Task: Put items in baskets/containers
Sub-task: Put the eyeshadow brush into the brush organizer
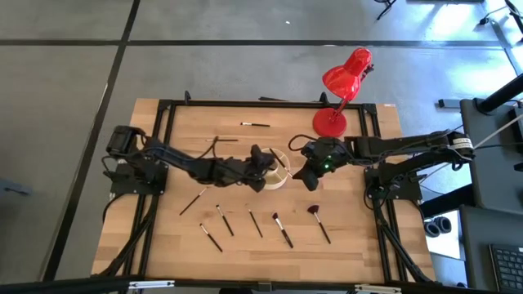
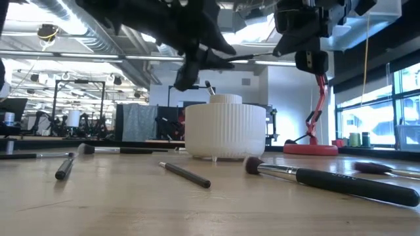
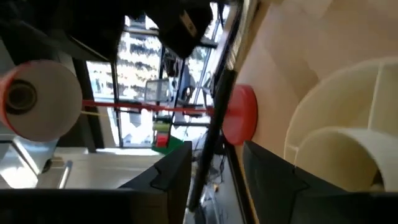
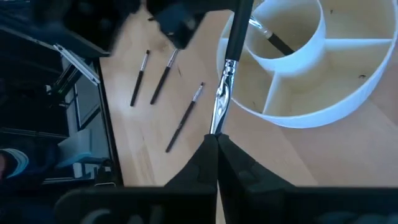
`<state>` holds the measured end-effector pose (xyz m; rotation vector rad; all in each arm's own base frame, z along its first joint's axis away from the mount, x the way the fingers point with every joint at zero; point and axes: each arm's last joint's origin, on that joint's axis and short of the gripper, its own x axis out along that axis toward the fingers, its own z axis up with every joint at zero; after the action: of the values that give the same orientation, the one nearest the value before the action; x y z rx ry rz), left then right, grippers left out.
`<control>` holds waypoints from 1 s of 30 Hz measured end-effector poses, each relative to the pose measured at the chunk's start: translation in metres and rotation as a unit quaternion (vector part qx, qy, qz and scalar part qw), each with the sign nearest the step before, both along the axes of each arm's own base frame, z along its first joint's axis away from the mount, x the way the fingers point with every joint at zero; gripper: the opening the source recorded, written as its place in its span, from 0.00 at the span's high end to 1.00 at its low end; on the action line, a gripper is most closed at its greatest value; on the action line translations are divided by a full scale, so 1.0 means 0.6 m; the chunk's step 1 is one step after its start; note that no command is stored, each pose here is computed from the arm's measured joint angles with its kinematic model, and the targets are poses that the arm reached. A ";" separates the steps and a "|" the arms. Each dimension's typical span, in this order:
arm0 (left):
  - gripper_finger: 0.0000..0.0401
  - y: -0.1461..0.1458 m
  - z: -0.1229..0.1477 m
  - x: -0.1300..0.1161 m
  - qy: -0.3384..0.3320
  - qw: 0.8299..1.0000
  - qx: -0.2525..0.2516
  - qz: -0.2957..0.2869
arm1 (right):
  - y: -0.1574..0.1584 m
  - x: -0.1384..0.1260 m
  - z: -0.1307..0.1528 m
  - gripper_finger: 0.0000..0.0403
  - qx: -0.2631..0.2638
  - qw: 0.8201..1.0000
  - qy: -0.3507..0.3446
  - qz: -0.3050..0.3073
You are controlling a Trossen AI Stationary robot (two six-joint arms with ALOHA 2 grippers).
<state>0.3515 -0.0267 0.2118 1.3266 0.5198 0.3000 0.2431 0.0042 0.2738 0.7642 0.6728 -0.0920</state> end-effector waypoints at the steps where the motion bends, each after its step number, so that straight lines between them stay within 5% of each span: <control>1: 0.66 0.003 -0.003 0.002 0.004 1.000 0.004 0.007 | 0.001 0.000 0.000 1.00 0.001 1.000 0.000 0.000; 10: 0.74 0.011 -0.006 0.006 -0.001 0.999 0.009 0.032 | 0.006 0.000 0.000 1.00 0.004 1.000 -0.001 0.004; 18: 0.92 0.002 -0.008 0.005 0.004 1.000 0.011 0.025 | 0.006 0.000 0.001 0.99 -0.003 1.000 -0.003 0.004; 24: 0.95 0.003 -0.010 0.005 0.006 1.000 0.010 0.028 | 0.005 0.000 0.001 0.91 -0.023 1.000 -0.008 0.017; 30: 0.94 0.013 -0.007 0.002 -0.028 0.995 -0.021 0.093 | 0.003 -0.010 0.027 0.76 -0.077 0.996 -0.043 0.021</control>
<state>0.3528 -0.0188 0.2075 1.2283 0.5996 0.4760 0.2374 0.0058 0.2898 0.6021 0.5921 -0.0706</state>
